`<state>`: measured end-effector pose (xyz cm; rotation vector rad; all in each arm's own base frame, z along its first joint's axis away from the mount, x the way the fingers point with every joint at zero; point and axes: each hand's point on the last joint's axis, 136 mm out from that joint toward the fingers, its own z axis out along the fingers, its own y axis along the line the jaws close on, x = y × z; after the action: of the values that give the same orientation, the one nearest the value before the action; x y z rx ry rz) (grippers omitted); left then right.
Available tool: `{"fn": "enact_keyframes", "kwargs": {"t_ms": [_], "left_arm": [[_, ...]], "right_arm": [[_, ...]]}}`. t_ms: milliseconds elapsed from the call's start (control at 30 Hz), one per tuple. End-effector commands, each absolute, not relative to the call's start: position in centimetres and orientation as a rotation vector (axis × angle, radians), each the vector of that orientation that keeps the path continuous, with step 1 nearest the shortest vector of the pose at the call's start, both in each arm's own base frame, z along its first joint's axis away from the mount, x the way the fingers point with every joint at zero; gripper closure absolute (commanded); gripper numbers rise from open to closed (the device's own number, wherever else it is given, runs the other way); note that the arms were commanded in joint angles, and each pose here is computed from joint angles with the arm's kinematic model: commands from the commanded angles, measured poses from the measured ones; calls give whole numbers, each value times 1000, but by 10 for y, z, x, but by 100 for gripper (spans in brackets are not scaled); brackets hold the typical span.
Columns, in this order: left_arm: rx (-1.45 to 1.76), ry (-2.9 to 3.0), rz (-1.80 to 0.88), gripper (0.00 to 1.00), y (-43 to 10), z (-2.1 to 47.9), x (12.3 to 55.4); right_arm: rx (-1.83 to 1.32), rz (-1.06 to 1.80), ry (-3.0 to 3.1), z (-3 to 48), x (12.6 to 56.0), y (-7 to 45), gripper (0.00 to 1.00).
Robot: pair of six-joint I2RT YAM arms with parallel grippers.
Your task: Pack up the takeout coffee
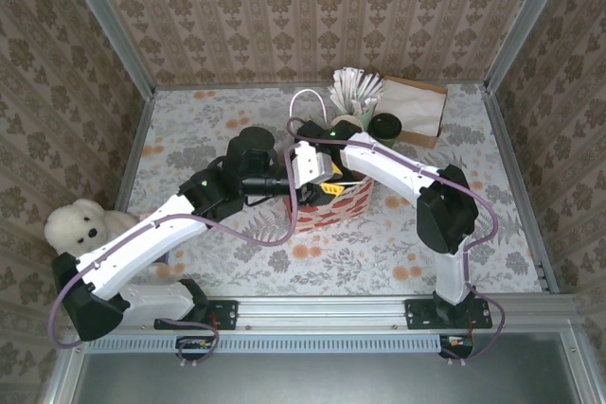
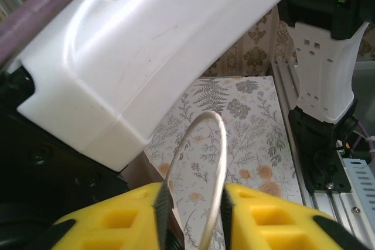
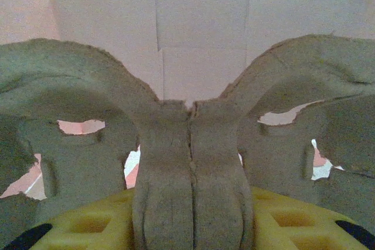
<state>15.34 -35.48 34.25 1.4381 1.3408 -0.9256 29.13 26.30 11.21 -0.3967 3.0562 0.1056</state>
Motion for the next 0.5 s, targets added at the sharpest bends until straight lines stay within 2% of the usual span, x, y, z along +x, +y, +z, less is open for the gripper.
{"fn": "enact_keyframes", "kwargs": {"t_ms": [0, 67, 133, 267, 333, 467], "left_arm": [[1421, 1294, -950, 79, -357, 361, 149], [1418, 1295, -943, 89, -357, 360, 150], [1415, 1300, -945, 93, -356, 360, 149], [1413, 1294, -949, 92, -352, 360, 146], [1400, 1282, -940, 83, -348, 363, 145], [1305, 1304, -888, 51, -331, 370, 152]], "right_arm": [[-420, 78, 3030, 111, 290, 258, 55], [-421, 74, 3034, 107, 290, 258, 56], [-431, 73, 3034, 105, 290, 259, 56], [-430, 78, 3014, 107, 293, 260, 56], [-424, 91, 2998, 110, 296, 262, 56], [-421, 115, 2968, 114, 299, 265, 56]]}}
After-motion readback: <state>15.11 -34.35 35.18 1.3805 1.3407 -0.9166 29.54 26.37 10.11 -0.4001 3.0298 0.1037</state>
